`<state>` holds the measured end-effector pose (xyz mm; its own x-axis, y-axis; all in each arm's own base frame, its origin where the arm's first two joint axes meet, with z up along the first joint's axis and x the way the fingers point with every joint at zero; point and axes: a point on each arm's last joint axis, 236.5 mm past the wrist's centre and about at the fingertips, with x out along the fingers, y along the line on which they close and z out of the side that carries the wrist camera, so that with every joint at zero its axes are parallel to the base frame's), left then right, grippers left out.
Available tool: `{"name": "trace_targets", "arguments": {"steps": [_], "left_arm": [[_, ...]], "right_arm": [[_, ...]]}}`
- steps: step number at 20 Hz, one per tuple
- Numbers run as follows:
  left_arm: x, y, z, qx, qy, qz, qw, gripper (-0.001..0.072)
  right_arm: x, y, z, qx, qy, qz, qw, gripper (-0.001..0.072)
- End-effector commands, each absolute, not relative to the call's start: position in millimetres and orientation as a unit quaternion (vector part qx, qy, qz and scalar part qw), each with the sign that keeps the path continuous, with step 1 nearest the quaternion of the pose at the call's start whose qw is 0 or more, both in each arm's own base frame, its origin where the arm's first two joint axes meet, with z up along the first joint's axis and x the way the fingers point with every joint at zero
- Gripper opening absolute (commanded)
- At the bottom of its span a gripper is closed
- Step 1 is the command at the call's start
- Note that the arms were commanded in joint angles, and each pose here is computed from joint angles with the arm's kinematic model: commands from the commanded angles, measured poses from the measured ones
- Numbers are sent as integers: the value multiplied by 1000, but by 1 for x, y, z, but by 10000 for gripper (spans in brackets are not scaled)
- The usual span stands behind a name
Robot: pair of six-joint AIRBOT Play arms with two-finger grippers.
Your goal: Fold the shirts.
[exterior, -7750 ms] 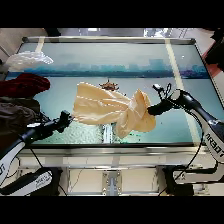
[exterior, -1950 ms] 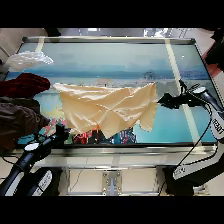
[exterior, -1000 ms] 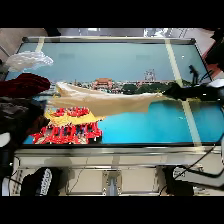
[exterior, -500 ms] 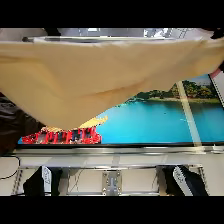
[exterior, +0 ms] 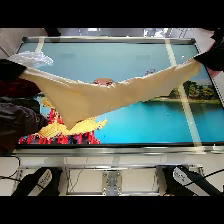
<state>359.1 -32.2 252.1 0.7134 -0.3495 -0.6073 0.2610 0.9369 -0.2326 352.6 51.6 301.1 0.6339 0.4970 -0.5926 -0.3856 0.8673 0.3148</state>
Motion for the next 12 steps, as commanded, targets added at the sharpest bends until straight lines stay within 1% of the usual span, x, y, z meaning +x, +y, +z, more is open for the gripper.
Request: {"name": "trace_targets", "arguments": {"steps": [1, 4, 7, 10, 12], "left_arm": [[379, -48, 185, -23, 440, -158, 884, 8], [403, -54, 150, -46, 471, -153, 867, 7], [429, -50, 133, -63, 466, -138, 872, 8], [442, -49, 102, -71, 491, -135, 858, 8], [448, -50, 71, -77, 521, -135, 840, 8]], "right_arm": [[362, 58, 242, 77, 444, 257, 855, 18], [376, 50, 194, 85, 486, 231, 838, 19], [388, 39, 147, 105, 507, 199, 832, 19], [386, 39, 86, 135, 558, 192, 795, 19], [393, 35, 45, 157, 575, 175, 783, 19]]}}
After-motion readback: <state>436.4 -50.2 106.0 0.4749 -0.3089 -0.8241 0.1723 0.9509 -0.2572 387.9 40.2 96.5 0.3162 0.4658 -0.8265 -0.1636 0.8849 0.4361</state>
